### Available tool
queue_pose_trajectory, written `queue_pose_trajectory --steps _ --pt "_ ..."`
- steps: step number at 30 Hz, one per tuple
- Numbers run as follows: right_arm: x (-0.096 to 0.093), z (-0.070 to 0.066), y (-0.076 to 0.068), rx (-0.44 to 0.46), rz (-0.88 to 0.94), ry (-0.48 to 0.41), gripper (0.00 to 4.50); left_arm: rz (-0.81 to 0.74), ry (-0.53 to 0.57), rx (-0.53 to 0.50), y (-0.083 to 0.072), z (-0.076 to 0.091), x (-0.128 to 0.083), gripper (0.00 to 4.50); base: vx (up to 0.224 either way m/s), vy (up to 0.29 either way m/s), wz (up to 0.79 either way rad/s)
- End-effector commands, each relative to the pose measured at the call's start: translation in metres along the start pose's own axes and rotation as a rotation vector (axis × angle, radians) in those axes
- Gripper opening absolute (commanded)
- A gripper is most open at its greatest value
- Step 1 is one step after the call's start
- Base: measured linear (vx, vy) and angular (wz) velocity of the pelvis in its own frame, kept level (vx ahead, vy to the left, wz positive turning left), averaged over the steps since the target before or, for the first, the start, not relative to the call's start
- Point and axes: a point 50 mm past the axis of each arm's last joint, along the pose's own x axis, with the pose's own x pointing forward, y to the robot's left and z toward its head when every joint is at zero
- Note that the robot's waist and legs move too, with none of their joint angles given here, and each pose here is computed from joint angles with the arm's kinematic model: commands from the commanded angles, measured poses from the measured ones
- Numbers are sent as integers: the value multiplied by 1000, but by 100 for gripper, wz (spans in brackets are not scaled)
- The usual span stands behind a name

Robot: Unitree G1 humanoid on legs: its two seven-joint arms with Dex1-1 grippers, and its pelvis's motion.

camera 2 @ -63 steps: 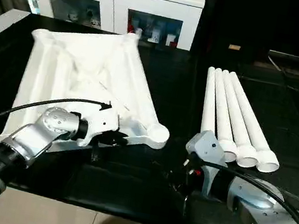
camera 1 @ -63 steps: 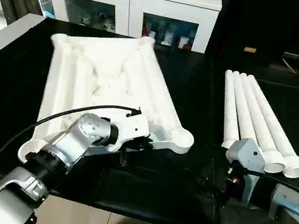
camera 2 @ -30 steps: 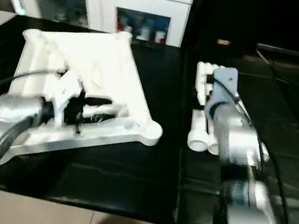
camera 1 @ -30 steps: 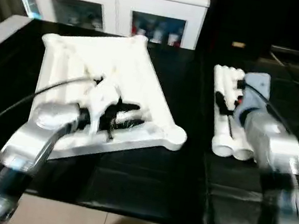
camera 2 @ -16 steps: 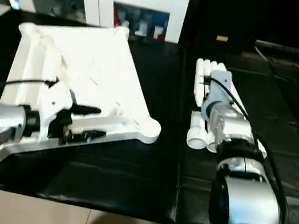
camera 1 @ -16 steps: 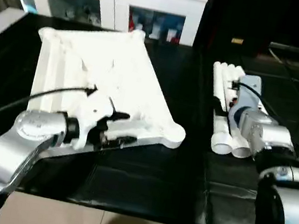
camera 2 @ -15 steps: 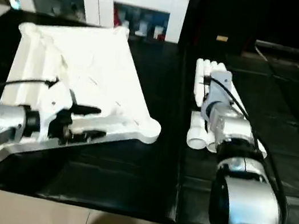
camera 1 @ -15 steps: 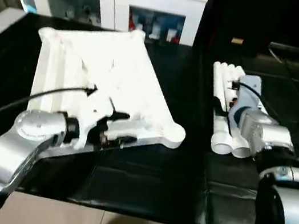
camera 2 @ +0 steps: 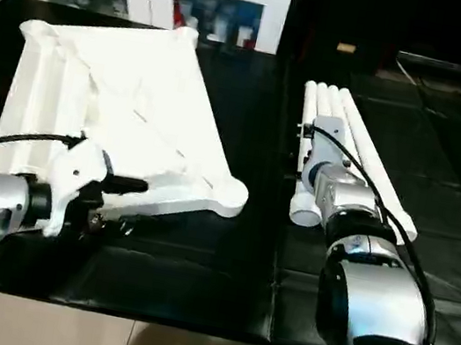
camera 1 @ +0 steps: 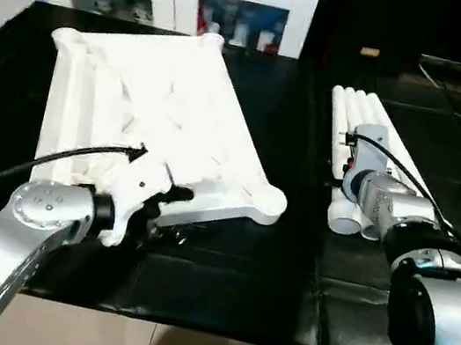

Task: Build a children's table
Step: Pick table leg

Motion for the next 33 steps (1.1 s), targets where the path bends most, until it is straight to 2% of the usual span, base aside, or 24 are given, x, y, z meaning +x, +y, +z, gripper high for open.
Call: queue_pose_trajectory --steps 1,5,11,14,18,24,33 --pt "0 2 3 37 35 11 450 6 -8 11 0 6 -3 314 0 0 0" --pt "-1 5 2 66 68 14 450 13 -11 15 0 8 -2 314 0 0 0" --pt "-1 5 3 61 102 33 450 12 -15 14 0 9 -1 314 0 0 0" --pt "-3 2 2 108 103 93 450 4 -16 16 -1 10 1 314 0 0 0" --pt "-4 3 2 175 142 118 450 -1 -16 18 -2 11 1 314 0 0 0" --pt "-6 -5 1 163 159 202 450 -11 -19 19 -3 12 3 314 0 0 0" --pt "-7 -7 1 154 156 224 372 -19 -29 21 -4 15 6 318 0 0 0"
